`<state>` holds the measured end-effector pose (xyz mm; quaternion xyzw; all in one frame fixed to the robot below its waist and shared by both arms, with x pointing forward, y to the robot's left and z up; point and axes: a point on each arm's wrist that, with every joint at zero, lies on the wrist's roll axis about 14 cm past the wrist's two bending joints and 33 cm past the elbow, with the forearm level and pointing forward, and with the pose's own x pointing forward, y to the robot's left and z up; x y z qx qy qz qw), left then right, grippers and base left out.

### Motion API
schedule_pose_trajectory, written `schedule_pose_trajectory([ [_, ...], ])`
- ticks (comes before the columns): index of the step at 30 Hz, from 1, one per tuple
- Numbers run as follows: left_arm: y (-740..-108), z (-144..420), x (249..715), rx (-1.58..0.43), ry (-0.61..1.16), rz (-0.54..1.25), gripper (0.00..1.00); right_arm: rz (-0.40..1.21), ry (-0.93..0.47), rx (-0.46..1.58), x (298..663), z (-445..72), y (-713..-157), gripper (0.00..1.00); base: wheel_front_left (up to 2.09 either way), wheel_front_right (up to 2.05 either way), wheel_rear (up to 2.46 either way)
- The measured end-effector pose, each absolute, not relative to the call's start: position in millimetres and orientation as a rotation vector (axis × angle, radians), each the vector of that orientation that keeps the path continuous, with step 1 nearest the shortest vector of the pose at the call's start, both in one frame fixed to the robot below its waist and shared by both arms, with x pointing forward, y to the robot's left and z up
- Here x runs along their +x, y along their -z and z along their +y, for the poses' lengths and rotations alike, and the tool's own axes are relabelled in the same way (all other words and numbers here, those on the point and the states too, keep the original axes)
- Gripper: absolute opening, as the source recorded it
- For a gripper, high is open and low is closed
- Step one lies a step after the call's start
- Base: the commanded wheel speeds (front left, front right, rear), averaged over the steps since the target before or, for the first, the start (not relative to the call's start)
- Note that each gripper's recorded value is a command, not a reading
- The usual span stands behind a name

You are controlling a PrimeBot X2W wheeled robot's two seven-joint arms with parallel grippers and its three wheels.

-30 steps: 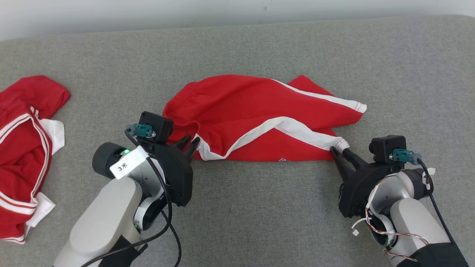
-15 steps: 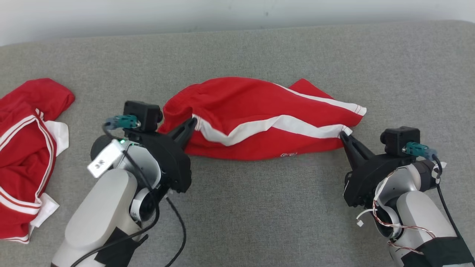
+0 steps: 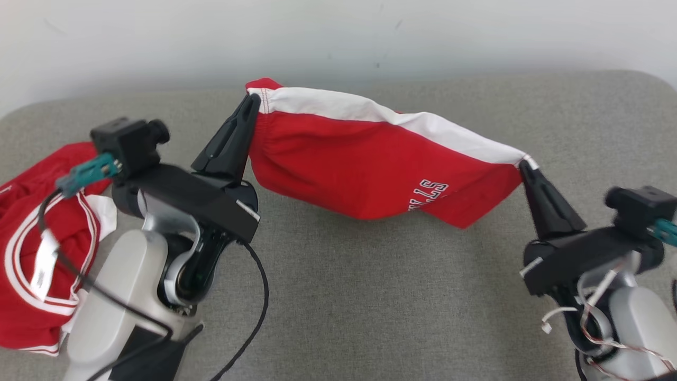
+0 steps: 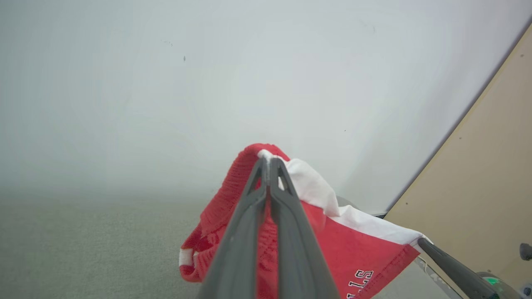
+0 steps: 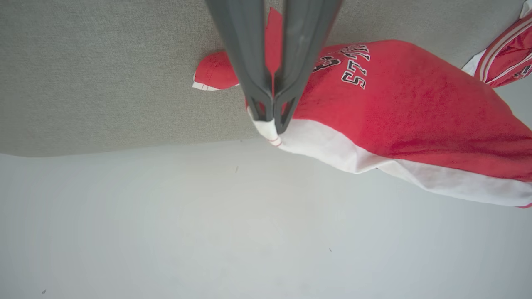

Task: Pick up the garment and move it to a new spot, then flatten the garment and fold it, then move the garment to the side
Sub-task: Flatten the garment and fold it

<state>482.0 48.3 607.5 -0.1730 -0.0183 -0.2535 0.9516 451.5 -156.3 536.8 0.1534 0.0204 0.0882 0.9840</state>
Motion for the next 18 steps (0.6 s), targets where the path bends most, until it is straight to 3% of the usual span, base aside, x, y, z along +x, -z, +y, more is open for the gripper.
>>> schedule_pose_trajectory([
  [10, -694.2, 41.9, 422.3, -0.531, 0.616, -0.298, 0.0, -0.381, -0.254, 0.405, 395.5, -167.8, -664.9, 0.0, 0.0, 0.0, 0.0],
  [13, -681.9, 34.7, 422.9, -0.529, 0.627, -0.226, 0.0, -0.372, -0.271, 0.363, 397.3, -166.8, -670.3, 0.0, 0.0, 0.0, 0.0],
  [18, -633.3, 37.3, 453.4, -0.48, 0.553, -0.05, 0.0, -0.259, -0.302, 0.316, 439.5, -152.8, -657.5, 0.0, 0.0, 0.0, 0.0],
])
